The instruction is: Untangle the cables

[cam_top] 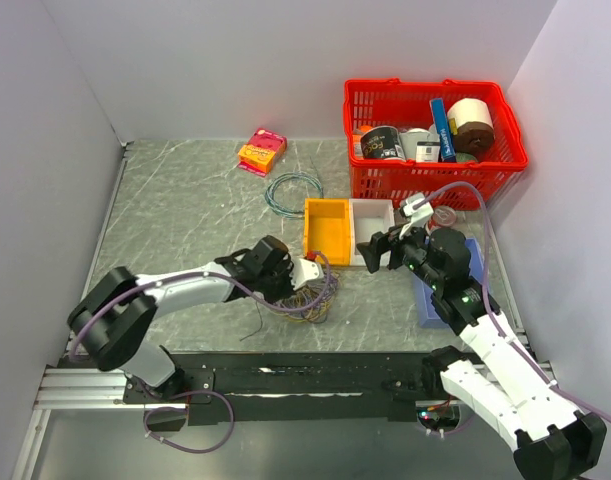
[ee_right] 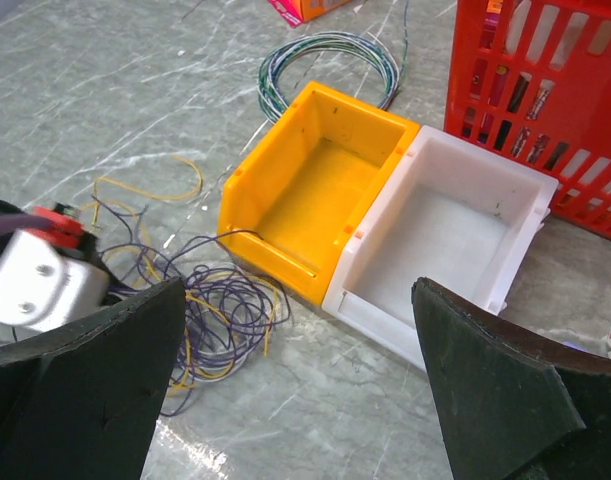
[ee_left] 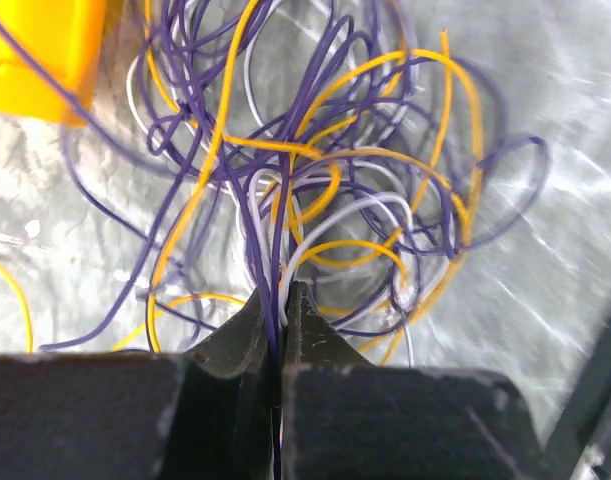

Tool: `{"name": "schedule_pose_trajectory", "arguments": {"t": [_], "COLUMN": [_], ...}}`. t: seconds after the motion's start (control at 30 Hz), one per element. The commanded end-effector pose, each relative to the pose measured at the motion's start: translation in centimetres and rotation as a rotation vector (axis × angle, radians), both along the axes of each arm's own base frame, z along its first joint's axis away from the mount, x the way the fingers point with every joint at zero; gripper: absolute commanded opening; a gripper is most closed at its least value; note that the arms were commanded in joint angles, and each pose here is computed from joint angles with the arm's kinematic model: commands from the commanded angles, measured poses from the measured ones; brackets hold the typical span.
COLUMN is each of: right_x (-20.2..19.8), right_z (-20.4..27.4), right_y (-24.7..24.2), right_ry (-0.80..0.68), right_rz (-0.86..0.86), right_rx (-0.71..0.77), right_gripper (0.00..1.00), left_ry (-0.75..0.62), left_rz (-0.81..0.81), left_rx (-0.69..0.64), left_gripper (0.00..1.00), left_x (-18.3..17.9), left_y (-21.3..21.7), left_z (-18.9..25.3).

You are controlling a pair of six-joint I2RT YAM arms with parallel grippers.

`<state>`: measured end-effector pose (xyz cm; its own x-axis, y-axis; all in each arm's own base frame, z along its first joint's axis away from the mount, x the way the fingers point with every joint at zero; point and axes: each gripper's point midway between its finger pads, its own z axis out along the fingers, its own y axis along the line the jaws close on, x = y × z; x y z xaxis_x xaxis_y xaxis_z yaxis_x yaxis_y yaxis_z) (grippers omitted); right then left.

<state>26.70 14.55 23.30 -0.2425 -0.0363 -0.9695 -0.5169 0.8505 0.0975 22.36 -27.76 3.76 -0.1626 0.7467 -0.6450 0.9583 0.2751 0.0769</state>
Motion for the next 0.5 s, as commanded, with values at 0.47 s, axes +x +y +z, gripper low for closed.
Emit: {"name": "schedule_pose_trajectory", "arguments": {"t": [0.47], "right_x": [-4.7], "right_z": [10.2], "right_y": [5.7], "right_ry": [-0.059], "right_rz": [0.381], "right_rx": [0.206], "right_gripper": [1.0], "left_ry": [-0.081], "left_rz": [0.121], "left_rx": [-0.183], "left_gripper": [0.01], "left_x": [2.2], "left_y": [5.4], "left_z": [26.5]}}
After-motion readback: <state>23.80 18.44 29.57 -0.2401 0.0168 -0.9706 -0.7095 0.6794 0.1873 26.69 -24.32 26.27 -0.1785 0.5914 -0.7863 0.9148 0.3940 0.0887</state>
